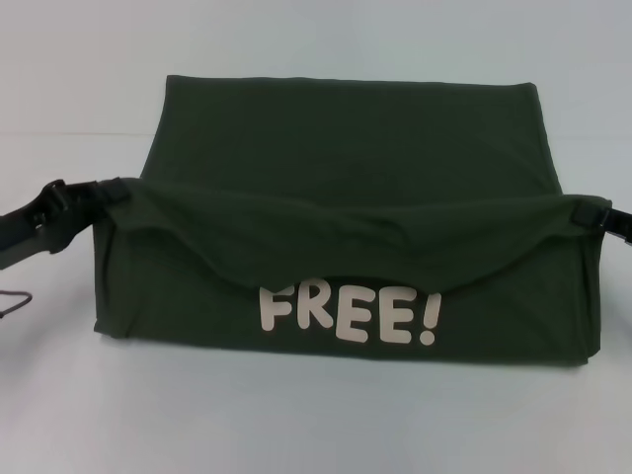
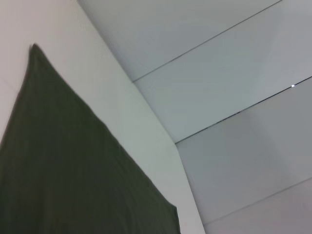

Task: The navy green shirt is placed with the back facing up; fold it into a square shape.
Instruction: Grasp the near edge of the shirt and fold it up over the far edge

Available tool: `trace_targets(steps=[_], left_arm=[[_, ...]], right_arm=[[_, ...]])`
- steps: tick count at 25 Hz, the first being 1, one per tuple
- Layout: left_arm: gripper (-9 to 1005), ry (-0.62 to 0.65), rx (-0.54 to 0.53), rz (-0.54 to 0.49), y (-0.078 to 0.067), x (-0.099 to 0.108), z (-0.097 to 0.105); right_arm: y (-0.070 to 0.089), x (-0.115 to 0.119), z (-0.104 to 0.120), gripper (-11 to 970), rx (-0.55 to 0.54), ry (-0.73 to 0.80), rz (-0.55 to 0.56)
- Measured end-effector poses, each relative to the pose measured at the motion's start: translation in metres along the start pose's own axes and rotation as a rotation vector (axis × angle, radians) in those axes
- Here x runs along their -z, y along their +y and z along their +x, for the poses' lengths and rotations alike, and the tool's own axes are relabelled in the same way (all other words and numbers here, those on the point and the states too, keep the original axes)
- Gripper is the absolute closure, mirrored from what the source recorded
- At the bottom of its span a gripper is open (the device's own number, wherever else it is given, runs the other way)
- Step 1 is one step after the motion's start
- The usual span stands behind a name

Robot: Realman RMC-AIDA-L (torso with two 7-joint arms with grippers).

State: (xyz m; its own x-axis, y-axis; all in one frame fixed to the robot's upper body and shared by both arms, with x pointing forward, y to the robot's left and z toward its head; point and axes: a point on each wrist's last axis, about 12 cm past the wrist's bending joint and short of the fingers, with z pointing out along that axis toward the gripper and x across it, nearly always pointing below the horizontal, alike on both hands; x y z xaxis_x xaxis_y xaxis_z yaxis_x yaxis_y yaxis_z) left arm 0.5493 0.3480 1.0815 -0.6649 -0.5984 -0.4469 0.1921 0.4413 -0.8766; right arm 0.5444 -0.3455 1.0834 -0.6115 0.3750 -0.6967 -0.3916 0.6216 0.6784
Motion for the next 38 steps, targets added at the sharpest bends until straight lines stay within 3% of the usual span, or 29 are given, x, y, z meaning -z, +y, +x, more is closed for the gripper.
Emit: trace_targets(steps=[12, 38], left_arm=[[974, -0.070, -0.095, 0.028, -0.015, -0.029, -0.017], [973, -0.157, -0.161, -0.107, -0.003, -0.062, 0.005]], right_arm=[[0.003, -0.018, -0.020, 889, 0.043, -0.057, 0.020], [-0.013, -0.042, -0.004, 827, -0.009, -0.066, 0.183]])
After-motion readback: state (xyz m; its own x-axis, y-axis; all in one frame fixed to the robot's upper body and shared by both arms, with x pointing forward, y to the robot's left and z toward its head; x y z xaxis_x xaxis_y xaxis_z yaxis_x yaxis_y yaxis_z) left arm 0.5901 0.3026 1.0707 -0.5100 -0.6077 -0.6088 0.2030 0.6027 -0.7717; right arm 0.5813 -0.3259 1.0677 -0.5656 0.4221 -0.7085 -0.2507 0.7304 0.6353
